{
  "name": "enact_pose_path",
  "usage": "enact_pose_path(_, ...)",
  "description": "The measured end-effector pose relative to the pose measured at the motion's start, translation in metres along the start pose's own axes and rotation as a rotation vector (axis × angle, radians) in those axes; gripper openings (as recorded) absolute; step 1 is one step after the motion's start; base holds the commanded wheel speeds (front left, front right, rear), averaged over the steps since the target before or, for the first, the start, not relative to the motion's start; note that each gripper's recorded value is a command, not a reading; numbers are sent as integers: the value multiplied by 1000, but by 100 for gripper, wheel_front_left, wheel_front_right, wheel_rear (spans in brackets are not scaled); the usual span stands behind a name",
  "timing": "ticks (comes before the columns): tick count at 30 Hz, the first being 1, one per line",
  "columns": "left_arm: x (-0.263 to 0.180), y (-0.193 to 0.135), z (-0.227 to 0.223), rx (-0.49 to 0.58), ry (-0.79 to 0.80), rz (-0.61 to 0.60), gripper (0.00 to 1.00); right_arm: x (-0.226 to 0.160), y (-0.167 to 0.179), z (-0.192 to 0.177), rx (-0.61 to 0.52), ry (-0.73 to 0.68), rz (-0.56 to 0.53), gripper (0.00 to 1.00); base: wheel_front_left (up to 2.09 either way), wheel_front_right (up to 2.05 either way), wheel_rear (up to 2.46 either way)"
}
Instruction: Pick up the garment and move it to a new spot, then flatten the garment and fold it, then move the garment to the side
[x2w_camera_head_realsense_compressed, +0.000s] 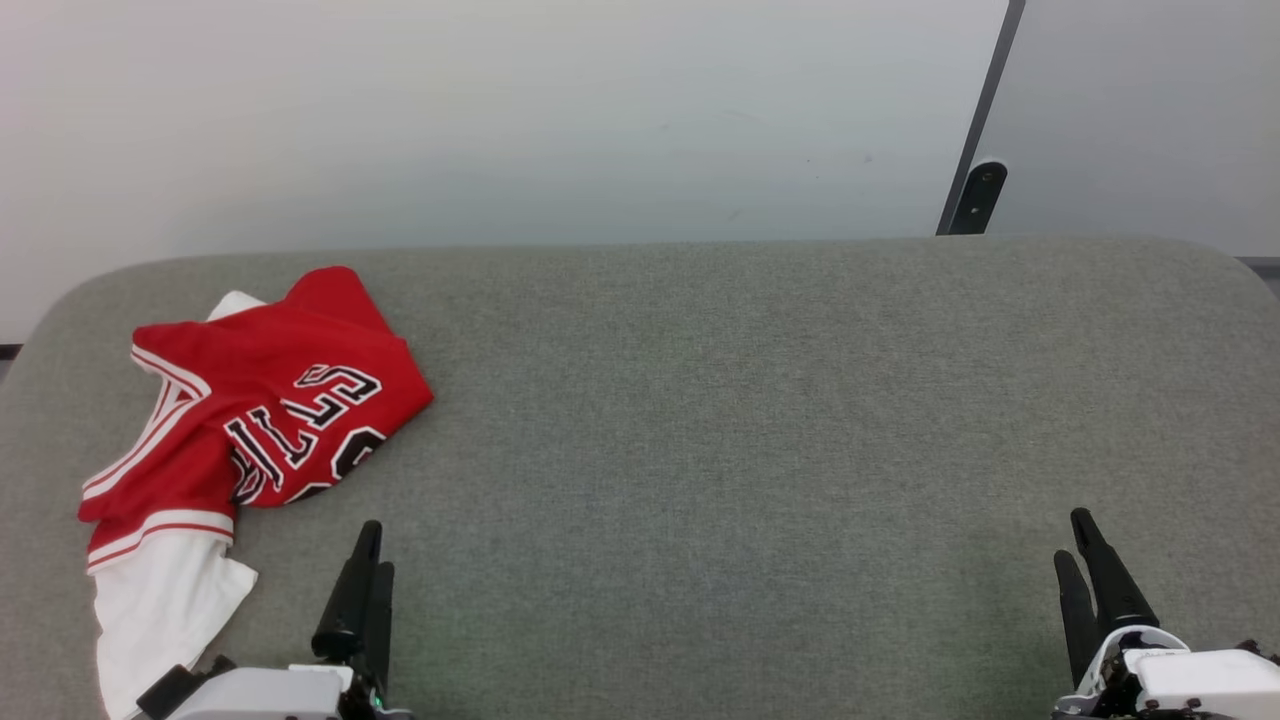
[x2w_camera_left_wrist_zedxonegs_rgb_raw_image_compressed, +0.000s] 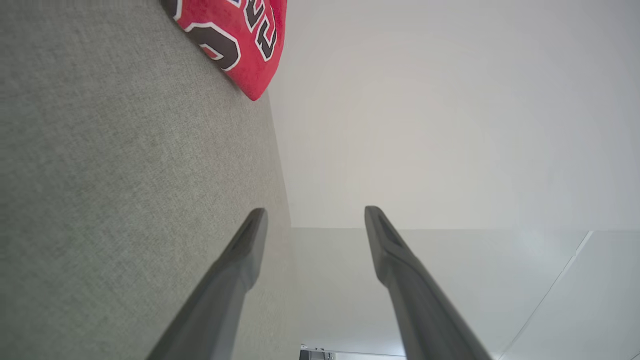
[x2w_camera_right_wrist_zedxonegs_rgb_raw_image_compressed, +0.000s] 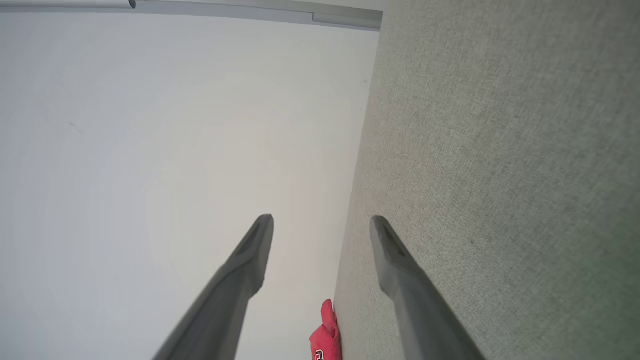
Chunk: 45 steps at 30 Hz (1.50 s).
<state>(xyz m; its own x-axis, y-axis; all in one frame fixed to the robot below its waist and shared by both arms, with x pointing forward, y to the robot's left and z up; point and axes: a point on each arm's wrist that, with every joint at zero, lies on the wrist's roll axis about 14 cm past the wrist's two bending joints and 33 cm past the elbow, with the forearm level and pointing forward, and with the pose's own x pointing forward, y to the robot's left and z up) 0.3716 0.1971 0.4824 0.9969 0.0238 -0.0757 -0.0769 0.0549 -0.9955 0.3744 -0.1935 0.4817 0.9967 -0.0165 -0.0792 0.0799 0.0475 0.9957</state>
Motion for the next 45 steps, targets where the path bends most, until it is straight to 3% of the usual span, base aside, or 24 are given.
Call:
enact_pose_path(8, -2, -3, 2, 126, -11, -7, 100, -2, -2, -5, -124, 19, -5, 100, 0, 0, 0)
enact_pose_path(27, -9, -7, 5, 521, -46, -24, 100, -1, 13, -17, -595, 67, 56, 100, 0, 0, 0)
enact_pose_path(45, -14, -19, -7, 874, -37, -87, 100, -5, 22, -25, -893, 54, 111, 100, 0, 0, 0)
